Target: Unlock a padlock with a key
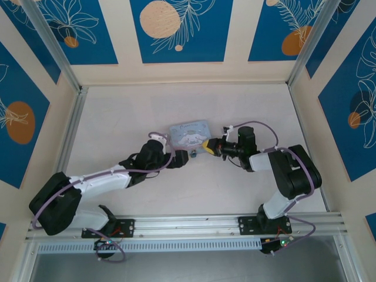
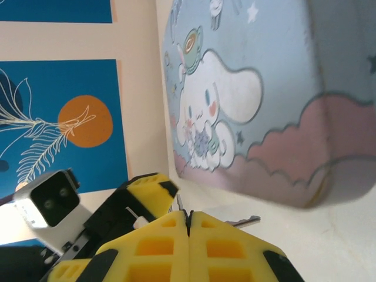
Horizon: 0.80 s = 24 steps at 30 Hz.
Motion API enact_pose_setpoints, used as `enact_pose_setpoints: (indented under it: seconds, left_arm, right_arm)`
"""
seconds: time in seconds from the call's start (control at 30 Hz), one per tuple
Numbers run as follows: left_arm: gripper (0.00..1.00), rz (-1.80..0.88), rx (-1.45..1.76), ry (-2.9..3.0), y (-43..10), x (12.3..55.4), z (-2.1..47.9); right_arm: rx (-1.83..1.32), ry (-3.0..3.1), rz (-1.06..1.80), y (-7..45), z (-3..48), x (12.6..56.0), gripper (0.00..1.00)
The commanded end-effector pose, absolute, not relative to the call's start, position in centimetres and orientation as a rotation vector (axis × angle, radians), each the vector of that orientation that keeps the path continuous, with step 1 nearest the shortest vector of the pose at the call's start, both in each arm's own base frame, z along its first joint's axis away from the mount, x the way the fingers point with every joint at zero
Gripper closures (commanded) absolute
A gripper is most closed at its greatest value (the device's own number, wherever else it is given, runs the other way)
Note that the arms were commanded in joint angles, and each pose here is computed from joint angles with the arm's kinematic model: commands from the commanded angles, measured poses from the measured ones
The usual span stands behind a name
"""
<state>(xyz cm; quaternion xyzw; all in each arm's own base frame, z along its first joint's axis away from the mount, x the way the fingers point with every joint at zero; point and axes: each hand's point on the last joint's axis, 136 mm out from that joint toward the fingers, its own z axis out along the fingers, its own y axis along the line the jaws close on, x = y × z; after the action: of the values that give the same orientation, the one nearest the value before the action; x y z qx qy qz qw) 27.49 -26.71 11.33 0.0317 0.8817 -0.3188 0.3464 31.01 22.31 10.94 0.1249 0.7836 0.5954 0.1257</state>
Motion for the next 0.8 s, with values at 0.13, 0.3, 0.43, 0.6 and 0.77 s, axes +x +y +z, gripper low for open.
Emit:
enact_pose_setpoints:
  seconds: [0.13, 0.3, 0.43, 0.6, 0.77]
  left_arm:
    - [0.0, -0.938, 0.17, 2.276, -29.4, 26.8, 10.5]
    - [0.0, -0.926, 0.267, 2.285, -31.4, 26.7, 9.3]
    - [0.0, -0.895, 0.328, 2.286, -32.5, 26.9, 8.3]
    - [0.0, -0.865, 0.415, 2.266, -33.8, 27.6, 7.6]
    - [0.0, -0.854, 0.48, 2.252, -35.1, 28.3, 6.8]
  right_arm:
    - [0.325, 2.251, 1.678, 21.3, 15.0, 31.5, 1.0]
    - [0.373, 2.243, 1.653, 21.0, 16.3, 34.5, 1.0]
    - [0.408, 2.244, 1.651, 21.5, 16.2, 36.2, 1.0]
    - [0.462, 2.263, 1.656, 22.3, 15.2, 37.0, 1.0]
    - [0.485, 2.284, 1.662, 23.2, 14.2, 37.2, 1.0]
